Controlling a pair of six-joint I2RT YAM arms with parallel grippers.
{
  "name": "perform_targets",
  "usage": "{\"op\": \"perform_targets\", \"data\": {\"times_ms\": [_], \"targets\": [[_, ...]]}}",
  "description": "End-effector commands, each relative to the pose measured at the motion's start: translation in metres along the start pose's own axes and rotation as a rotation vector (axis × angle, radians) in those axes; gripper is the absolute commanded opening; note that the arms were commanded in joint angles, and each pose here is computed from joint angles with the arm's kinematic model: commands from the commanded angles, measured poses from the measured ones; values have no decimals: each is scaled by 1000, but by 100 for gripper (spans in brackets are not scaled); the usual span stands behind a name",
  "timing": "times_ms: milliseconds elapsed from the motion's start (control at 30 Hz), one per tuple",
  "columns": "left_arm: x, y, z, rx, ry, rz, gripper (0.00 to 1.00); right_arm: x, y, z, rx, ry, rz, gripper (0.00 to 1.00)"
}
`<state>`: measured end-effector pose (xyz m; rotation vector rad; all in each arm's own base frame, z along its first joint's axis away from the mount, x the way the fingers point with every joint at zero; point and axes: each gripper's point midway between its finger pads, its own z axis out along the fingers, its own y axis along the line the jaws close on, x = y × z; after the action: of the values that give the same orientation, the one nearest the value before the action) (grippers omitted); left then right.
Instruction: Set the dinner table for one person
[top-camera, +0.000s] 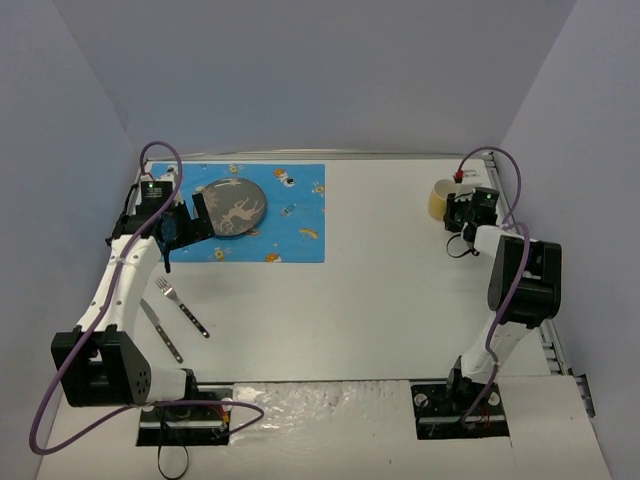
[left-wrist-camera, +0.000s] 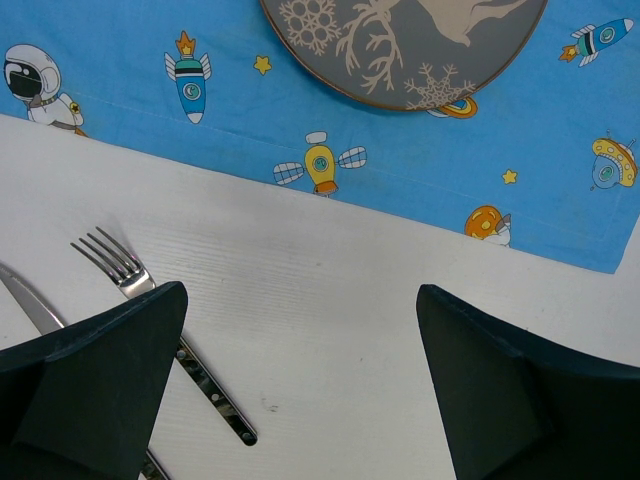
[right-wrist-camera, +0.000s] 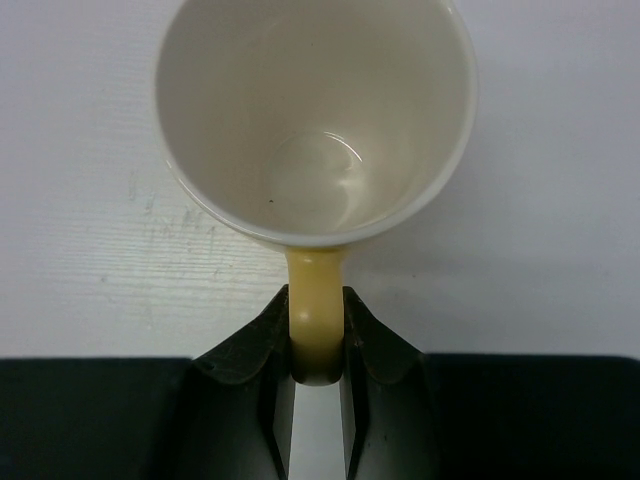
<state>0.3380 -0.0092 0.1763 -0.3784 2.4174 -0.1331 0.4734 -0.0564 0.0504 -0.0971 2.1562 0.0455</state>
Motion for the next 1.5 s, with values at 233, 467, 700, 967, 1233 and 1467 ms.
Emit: {"op": "perform_targets", "data": {"times_ms": [233,467,700,967,1233,1467], "targets": [[-11,-4,-3,18,-42,0,97,-65,122,-13,-270,-217,-145,0],[-11,-4,-3,14,-42,-2,97,-61,187,-17,-380,-208,-207,0],[-11,-4,-4,15,-45,-2,97,-53,226,-23,-437,-200,-239,0],[-11,-4,-4,14,-46,-3,97,-74,254,-34,-458,-260,-264,0],[-11,-1,-4,0,-51,0,97,-130,272,-41,-465,-368,-275,0],[-11,0,-4,-6,-50,1,97,-160,292,-32,-492,-423,-279,0]]}}
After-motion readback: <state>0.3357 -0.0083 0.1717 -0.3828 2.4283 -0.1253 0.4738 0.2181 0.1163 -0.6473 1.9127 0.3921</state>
